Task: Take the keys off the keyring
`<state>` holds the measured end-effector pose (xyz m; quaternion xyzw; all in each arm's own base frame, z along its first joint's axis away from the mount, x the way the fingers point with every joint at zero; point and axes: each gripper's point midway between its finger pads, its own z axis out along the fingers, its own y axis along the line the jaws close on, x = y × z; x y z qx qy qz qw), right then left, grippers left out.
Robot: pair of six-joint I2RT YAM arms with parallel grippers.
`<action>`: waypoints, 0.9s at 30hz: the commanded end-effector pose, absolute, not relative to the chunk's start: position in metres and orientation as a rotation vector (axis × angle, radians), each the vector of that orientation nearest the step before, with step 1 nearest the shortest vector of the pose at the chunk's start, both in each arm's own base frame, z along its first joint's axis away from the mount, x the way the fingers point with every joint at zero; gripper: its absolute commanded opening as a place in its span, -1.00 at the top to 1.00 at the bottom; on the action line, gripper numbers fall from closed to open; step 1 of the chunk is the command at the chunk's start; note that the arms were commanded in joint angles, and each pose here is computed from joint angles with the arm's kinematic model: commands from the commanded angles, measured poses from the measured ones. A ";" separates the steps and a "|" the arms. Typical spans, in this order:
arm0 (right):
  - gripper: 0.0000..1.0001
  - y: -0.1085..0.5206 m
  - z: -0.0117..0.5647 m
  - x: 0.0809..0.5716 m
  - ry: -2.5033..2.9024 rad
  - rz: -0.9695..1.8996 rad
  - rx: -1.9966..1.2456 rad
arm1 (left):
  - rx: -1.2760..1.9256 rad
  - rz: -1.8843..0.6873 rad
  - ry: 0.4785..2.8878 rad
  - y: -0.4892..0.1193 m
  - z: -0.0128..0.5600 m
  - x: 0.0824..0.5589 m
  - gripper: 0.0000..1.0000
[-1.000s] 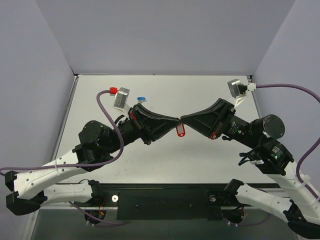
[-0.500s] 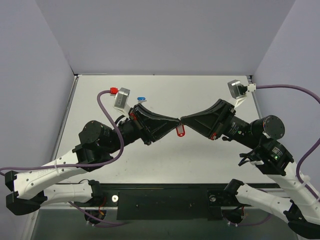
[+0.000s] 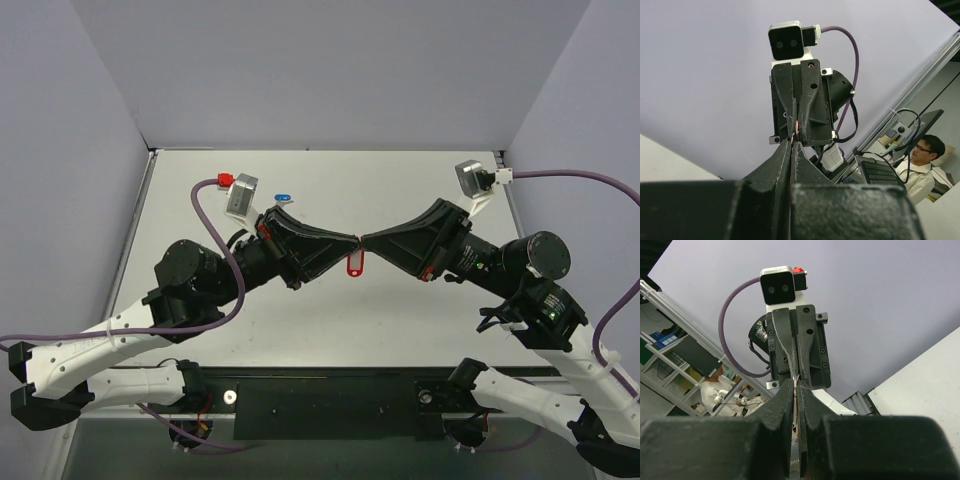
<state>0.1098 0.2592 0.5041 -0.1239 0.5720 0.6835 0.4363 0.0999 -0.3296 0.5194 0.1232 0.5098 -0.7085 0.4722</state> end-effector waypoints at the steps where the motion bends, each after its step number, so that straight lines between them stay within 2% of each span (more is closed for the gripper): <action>1: 1.00 0.260 0.513 0.097 1.363 1.736 -0.372 | 0.290 -1.746 1.156 -0.318 0.550 0.096 0.98; 14: 1.00 0.257 0.478 0.095 1.563 1.587 -0.473 | 0.377 -1.644 1.340 -0.321 0.529 0.096 1.00; 27: 1.00 0.262 0.450 0.087 1.670 1.590 -0.548 | 0.513 -1.590 1.474 -0.320 0.501 0.084 1.00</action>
